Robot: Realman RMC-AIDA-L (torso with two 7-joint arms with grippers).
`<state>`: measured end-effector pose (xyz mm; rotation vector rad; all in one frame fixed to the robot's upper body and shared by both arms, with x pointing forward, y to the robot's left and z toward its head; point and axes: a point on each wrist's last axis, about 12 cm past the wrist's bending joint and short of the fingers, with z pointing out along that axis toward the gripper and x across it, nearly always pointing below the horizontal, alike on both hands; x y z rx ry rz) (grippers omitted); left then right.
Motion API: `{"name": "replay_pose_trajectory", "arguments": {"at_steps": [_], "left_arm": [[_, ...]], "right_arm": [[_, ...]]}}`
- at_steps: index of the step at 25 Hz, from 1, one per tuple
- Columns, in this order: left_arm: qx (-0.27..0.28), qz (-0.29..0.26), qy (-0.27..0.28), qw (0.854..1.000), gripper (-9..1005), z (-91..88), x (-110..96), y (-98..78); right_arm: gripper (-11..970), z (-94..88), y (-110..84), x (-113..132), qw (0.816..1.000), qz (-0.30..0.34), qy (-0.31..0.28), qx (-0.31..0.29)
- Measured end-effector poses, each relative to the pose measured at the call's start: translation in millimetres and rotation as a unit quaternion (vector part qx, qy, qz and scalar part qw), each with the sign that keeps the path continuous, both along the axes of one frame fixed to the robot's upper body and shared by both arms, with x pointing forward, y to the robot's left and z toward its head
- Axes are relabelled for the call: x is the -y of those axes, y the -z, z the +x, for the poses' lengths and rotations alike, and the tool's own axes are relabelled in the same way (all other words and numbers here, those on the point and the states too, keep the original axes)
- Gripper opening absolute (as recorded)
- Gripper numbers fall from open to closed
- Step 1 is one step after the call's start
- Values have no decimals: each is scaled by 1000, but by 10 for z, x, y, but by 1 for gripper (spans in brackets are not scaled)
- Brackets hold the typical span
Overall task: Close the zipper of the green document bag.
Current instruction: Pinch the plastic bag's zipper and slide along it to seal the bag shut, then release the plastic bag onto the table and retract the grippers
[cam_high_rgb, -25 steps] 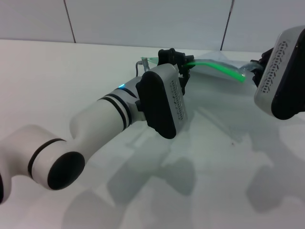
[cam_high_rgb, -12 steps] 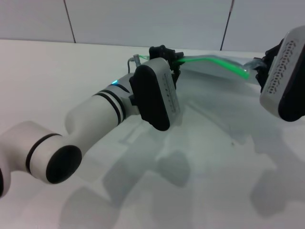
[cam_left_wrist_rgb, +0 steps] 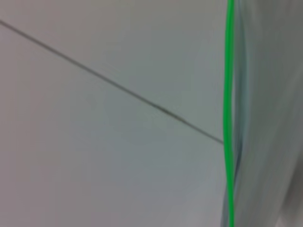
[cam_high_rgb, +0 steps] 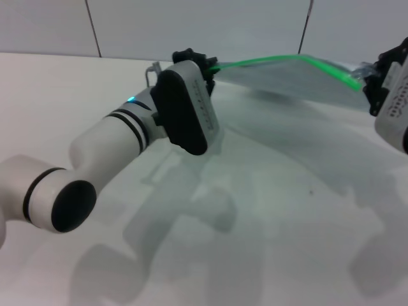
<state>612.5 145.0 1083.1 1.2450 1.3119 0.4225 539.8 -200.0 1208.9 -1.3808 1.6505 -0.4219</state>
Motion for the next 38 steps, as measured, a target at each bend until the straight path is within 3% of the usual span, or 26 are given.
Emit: {"name": "replay_pose_trajectory", "arguments": {"at_steps": [10,27,31,38], "left_arm": [[-7,-1,-30,1000,79,50,-155,38],[7,-7,-29,1000,111,65,-132,-8],[39,-40,-36,998,144,69,-116,-97],[34,-108,-43,993,202,92,-101,-177]], "right_arm": [[151,-12,-67,177,999,6,31,12],[155,29,-98,275,998,9,49,26],[156,67,-128,337,996,27,70,39],[158,94,-132,512,991,53,110,61]]}}
